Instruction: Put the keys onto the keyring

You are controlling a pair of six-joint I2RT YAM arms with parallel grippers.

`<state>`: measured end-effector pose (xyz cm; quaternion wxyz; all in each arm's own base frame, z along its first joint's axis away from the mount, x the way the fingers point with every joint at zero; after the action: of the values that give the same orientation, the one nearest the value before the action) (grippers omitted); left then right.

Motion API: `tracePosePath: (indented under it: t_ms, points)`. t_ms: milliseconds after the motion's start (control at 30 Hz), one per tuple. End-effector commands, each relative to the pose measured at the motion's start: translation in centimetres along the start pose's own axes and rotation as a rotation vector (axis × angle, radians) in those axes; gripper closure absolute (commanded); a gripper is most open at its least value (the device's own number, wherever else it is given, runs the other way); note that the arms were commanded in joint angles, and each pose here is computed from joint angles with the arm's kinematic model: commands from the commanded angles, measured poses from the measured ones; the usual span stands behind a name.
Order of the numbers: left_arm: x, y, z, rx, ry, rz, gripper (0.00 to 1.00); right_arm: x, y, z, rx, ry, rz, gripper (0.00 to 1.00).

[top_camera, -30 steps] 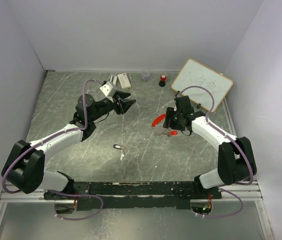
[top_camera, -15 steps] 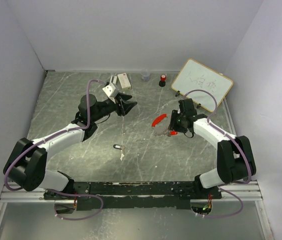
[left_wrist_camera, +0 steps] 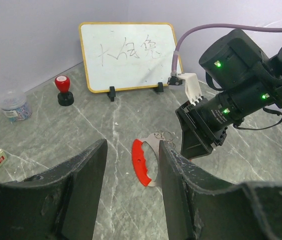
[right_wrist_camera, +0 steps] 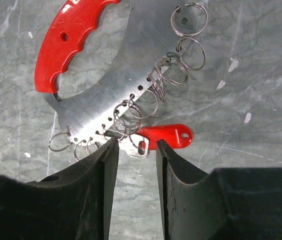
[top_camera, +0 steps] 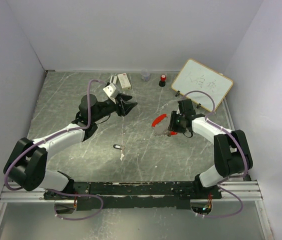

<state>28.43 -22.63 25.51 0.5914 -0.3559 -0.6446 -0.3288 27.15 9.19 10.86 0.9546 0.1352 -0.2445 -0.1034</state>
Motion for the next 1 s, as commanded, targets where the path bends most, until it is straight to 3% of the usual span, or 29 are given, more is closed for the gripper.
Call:
tracePosePath:
  t_ms: [0, 400, 767, 867, 967]
  points:
    - [-0.1, -0.2, -0.4, -0.008, 0.003, -0.001, 0.44, -0.1, -0.3, -0.6, 0.006, 0.002, 0.011, 0.65]
    - [-0.2, -0.1, -0.4, -0.002, 0.014, -0.006, 0.44, -0.5, -0.7, -1.3, -0.007, 0.022, 0.018, 0.7]
    - [-0.2, 0.0, -0.5, -0.004, 0.017, -0.005, 0.44, -0.4, -0.7, -1.4, -0.016, 0.02, 0.023, 0.88]
    - [-0.2, 0.0, -0.5, -0.003, 0.015, -0.008, 0.44, 0.0, -0.6, -0.9, -0.015, 0.005, 0.033, 1.0]
    - [-0.2, 0.0, -0.5, 0.0, 0.012, -0.006, 0.44, 0.6, -0.3, 0.0, -0.009, -0.027, 0.064, 1.0]
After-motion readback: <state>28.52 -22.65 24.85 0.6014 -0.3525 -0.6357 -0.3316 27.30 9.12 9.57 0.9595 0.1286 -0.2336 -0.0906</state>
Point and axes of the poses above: each gripper's point midway between its finger pads, its own z axis back along the fingers, its own y axis along the line the jaws close on, x = y × z, the point moved 9 cm from there along z, back along the fingers, and after that the axes turned 6 degrees about -z, right-handed, at the moved point
